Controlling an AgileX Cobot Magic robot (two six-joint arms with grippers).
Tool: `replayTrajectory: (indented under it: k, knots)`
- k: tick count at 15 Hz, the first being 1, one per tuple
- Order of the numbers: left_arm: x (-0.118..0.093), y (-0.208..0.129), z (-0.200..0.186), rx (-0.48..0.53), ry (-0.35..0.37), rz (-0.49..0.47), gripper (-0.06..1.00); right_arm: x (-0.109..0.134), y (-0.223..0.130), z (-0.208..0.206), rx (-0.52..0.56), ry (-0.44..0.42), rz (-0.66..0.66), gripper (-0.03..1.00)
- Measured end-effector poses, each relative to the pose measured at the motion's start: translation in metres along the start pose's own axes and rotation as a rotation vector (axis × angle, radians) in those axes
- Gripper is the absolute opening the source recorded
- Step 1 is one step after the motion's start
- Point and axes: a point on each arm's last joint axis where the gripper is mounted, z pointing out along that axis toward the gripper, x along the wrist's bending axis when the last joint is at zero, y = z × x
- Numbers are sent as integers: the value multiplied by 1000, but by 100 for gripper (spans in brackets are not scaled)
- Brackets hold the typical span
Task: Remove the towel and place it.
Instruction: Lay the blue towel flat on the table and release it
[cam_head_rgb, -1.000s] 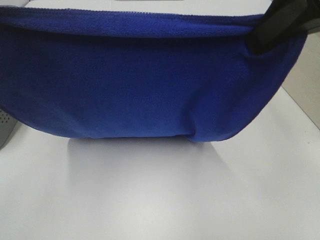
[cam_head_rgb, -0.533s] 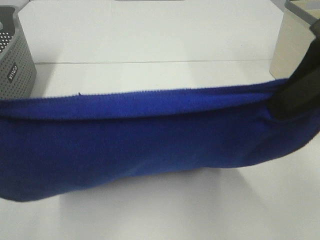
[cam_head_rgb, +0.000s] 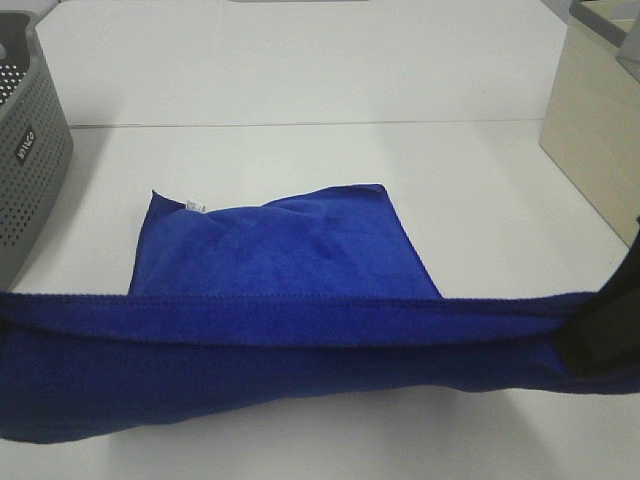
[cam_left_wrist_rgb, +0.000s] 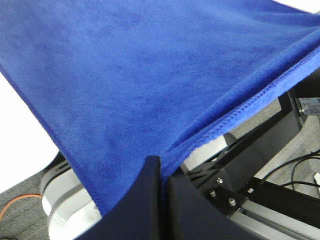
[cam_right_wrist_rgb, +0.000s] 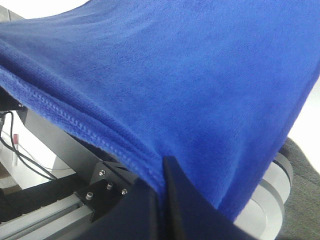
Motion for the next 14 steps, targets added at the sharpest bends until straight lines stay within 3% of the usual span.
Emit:
replayTrajectory:
  k: [5,7,11,14]
  knots:
    - [16,-28,32,141,-45,-114,0,-13,-35,25,67,63,132,2]
    - [14,-30,33,152,-49,-98,0,-14,-36,27,76,64,138,2]
    - [-5,-46,42,260,-25,44,0,-15,-45,25,70,47,123,2]
    - [-6,-48,43,259,-6,27,0,-23,-58,37,115,52,166,2]
